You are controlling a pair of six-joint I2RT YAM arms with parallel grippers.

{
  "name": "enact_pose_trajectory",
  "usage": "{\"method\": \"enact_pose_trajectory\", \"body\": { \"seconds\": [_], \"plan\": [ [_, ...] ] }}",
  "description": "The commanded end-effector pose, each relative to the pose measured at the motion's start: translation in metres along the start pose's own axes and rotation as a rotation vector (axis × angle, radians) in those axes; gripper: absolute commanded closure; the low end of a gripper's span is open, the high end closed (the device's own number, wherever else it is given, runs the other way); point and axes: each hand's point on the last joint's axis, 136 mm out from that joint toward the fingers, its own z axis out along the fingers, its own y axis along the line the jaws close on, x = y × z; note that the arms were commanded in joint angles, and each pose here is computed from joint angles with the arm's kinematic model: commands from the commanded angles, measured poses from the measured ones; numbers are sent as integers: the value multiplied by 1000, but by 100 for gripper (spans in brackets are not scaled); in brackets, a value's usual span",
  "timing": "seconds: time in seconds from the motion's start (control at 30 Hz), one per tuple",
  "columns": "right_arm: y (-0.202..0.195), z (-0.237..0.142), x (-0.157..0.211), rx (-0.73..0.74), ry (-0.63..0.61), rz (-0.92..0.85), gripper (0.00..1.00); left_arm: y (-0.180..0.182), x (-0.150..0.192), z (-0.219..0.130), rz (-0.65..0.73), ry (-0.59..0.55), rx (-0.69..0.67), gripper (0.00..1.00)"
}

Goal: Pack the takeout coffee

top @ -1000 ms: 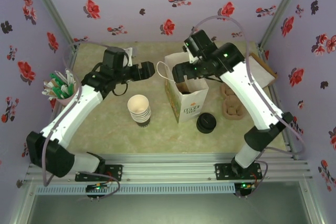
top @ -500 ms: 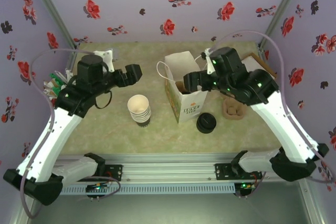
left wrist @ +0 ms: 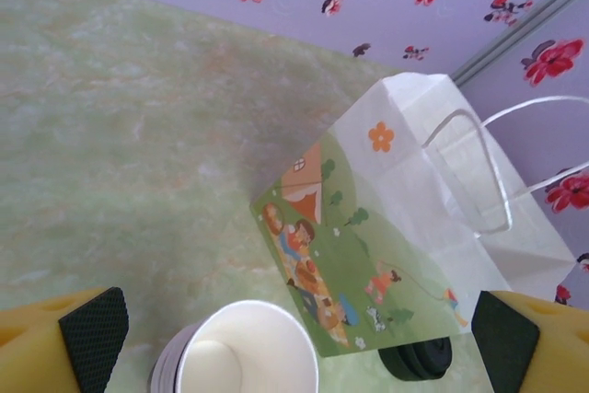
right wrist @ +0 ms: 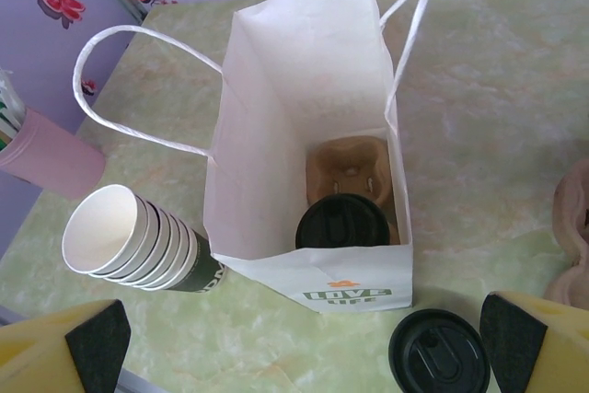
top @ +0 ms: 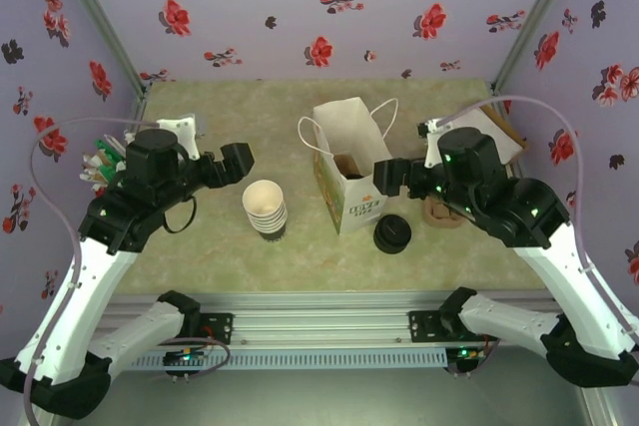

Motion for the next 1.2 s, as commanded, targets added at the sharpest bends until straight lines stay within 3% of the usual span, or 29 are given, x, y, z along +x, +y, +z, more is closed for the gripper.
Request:
{"method": "enact_pose_trajectory", "body": {
  "seconds": [0.0,0.33,0.5,0.77,1.07,1.17],
  "plan": [
    [-4,-2,-2,4,-45,48,1,18,16,-2,-24,45,-74,1],
    [6,-10,-17,-56,-123,94,1,49,25,-20,3,61,-231,3],
    [26,-8,-35,-131,-146,76,1,68,12,-36,18,57,-345,5],
    [79,29,-60,-266,-38,10,1,95,-7,-54,-19,60,-490,7],
    [85,76,-87,-154,24,-90,1,149,-23,-70,-113,123,-707,16],
    [70,91,-99,-63,43,-90,1,165,-29,-80,-159,119,-756,20]
  ]
}}
